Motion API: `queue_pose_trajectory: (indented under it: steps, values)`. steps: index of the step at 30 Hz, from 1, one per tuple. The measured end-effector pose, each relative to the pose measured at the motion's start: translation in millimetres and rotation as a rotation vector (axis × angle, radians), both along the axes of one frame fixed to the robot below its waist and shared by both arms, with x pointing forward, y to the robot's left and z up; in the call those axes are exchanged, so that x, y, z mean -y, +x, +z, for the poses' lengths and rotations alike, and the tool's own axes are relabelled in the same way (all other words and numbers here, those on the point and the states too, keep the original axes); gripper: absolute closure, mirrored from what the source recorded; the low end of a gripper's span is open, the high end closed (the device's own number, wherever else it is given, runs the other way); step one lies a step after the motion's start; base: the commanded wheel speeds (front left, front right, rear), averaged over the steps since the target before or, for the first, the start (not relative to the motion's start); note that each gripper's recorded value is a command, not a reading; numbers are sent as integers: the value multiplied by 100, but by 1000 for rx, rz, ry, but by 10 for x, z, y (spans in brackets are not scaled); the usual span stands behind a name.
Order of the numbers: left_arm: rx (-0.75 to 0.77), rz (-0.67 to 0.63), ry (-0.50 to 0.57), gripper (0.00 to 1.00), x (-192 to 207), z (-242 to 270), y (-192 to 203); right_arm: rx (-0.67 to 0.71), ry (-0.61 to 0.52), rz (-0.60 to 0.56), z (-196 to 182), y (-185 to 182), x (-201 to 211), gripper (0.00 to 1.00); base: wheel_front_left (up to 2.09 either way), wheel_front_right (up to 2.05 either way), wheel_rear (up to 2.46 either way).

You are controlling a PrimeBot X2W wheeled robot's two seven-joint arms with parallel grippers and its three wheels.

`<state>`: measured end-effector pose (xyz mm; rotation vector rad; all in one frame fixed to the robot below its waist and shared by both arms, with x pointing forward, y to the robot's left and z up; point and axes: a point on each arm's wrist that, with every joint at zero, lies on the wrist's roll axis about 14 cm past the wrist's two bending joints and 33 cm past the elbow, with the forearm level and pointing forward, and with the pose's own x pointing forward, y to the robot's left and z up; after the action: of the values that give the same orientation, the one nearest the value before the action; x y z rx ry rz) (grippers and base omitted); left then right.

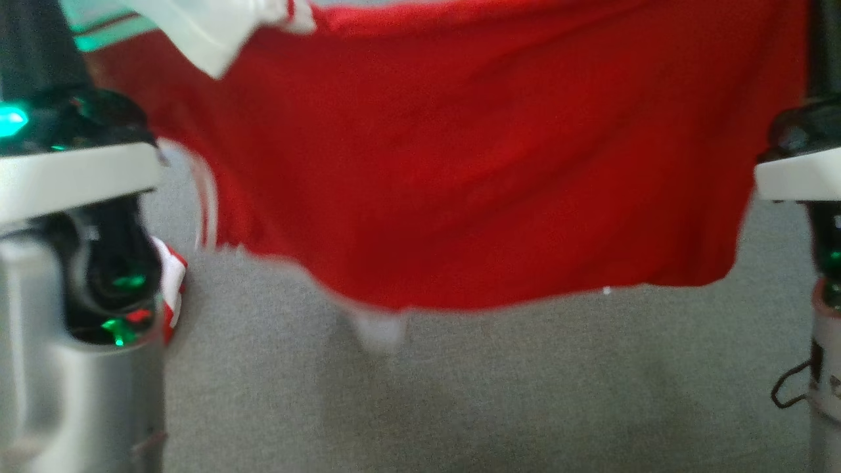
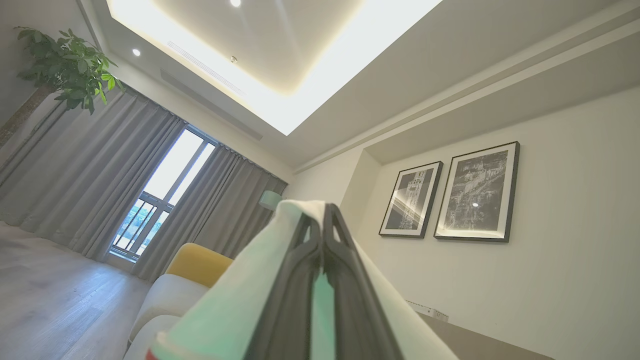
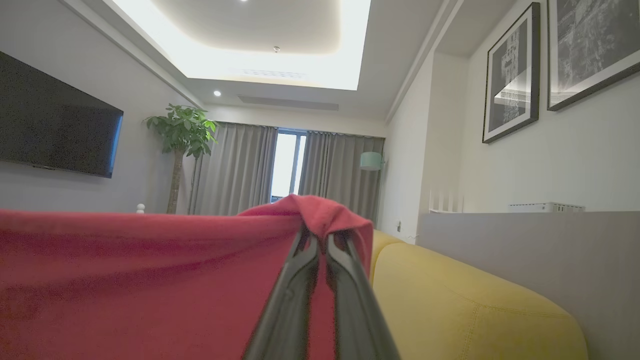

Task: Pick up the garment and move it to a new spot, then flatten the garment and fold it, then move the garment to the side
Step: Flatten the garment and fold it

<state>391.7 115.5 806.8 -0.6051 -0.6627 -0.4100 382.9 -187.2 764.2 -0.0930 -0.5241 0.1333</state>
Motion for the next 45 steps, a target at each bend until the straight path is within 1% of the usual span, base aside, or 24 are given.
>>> queue_pose_trajectory:
  steps: [4, 6, 8, 12, 14, 17, 20, 23, 27, 32, 34, 35, 38, 41, 43, 45]
  values:
    - [15, -11, 20, 100, -18, 152, -21, -13, -9, -9, 31, 0, -15, 100, 0, 0, 0]
    - [10, -8, 57, 100, 1, 187, 80, -51, -13, -13, -55, 84, -22, 100, 0, 0, 0]
    - [-11, -13, 96, 100, 52, 173, 265, -108, -19, -24, -200, 232, -6, 100, 0, 0, 0]
    - [-96, -16, 187, 100, 163, -22, 899, -191, -18, -30, -393, 729, 24, 100, 0, 0, 0]
    - [-123, 1, 253, 100, 166, -138, 1273, -208, -47, -36, -428, 1052, 36, 100, 0, 0, 0]
    - [-151, 52, 297, 100, 85, -244, 1823, -199, -49, -50, -387, 1553, 95, 100, 0, 0, 0]
    - [-141, 103, 302, 100, -1, -239, 2245, -151, -58, -70, -296, 1971, 150, 100, 0, 0, 0]
    - [-115, 141, 280, 100, -76, -201, 2514, -89, -83, -95, -212, 2240, 196, 100, 0, 0, 0]
    - [-96, 161, 264, 100, -117, -181, 2636, -75, -97, -109, -285, 2425, 240, 100, 0, 0, 0]
    - [-148, 157, 305, 100, -101, -433, 2661, -179, -91, -111, -734, 2554, 282, 100, 0, 0, 0]
    - [-202, 142, 324, 100, -78, -680, 2656, -258, -98, -97, -1044, 2559, 239, 100, 0, 0, 0]
    - [-202, 142, 324, 100, -78, -680, 2656, -258, -98, -97, -1044, 2559, 239, 100, 0, 0, 0]
    - [-318, 123, 384, 100, -55, -1257, 2593, -422, -122, -72, -1686, 2463, 166, 100, 0, 0, 0]
    - [-461, 82, 435, 100, -29, -1934, 2400, -624, -157, -40, -2385, 2219, 80, 100, 0, 0, 0]
    - [-575, 45, 466, 100, -36, -2378, 2206, -730, -179, -20, -2718, 2027, 42, 100, 0, 0, 0]
    - [-691, 14, 515, 100, -88, -2800, 1963, -820, -209, -4, -2958, 1840, 35, 100, 0, 0, 0]
